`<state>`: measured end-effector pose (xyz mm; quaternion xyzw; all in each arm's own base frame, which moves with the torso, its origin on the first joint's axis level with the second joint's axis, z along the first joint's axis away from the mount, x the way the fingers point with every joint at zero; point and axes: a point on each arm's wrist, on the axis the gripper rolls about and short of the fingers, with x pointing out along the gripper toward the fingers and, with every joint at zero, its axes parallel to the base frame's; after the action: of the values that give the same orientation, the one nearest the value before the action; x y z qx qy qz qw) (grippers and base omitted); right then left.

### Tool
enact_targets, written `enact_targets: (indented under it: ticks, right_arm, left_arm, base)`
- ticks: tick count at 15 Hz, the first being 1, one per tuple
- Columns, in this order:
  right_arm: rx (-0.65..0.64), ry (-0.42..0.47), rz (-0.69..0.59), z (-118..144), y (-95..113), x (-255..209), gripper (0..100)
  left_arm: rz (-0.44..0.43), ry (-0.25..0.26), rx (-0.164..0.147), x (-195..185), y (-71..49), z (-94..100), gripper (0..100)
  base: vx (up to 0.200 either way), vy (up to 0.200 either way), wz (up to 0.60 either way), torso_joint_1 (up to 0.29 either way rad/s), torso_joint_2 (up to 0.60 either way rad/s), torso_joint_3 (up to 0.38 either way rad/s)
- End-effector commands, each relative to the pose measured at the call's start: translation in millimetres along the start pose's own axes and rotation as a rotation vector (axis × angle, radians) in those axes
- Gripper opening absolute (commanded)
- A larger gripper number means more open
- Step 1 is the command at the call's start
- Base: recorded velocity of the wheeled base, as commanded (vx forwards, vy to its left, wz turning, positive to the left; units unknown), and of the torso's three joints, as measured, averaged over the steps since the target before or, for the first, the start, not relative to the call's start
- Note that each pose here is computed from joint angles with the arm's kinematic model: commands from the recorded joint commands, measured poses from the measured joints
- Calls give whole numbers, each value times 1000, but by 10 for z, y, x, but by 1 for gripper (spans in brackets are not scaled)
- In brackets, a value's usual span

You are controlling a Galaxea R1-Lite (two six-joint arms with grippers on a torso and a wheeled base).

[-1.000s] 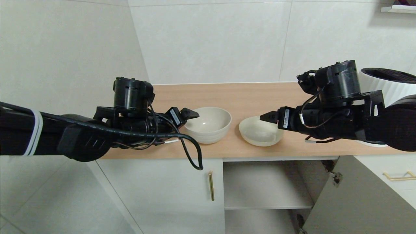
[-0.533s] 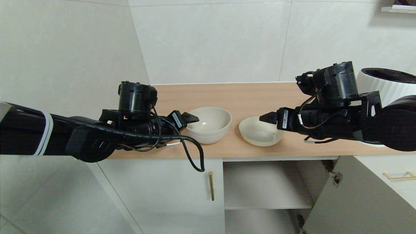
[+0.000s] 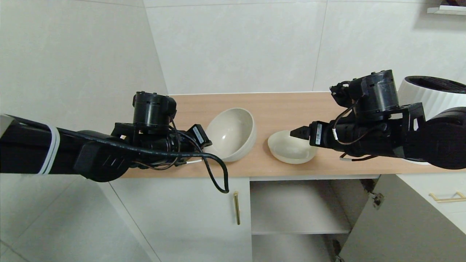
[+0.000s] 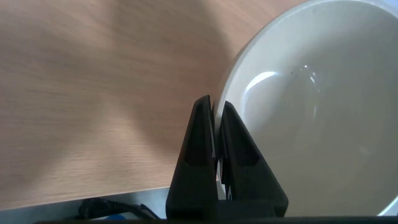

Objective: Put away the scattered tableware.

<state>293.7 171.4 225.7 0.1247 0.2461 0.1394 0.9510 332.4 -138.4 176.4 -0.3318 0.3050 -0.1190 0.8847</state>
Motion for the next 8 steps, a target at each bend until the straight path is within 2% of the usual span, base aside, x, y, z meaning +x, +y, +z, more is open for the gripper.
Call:
enact_targets:
  ticks: [1,5,8]
  right_arm:
    - [-1,-2,-17,0,6,56,100]
    - [-16,-16,-177,-44,-4,333,100]
    - [-50,-11,-306,-118,-101,561,100]
  left_arm:
    - [-5,-4,0,-22,-13,8,0]
    - [-5,-4,0,-22,-13,8,0]
    - [-4,-3,0,-22,-12,7,0]
  base:
    - [0,0,0,0,0,0]
    - [0,0,0,0,0,0]
    - [0,0,0,0,0,0]
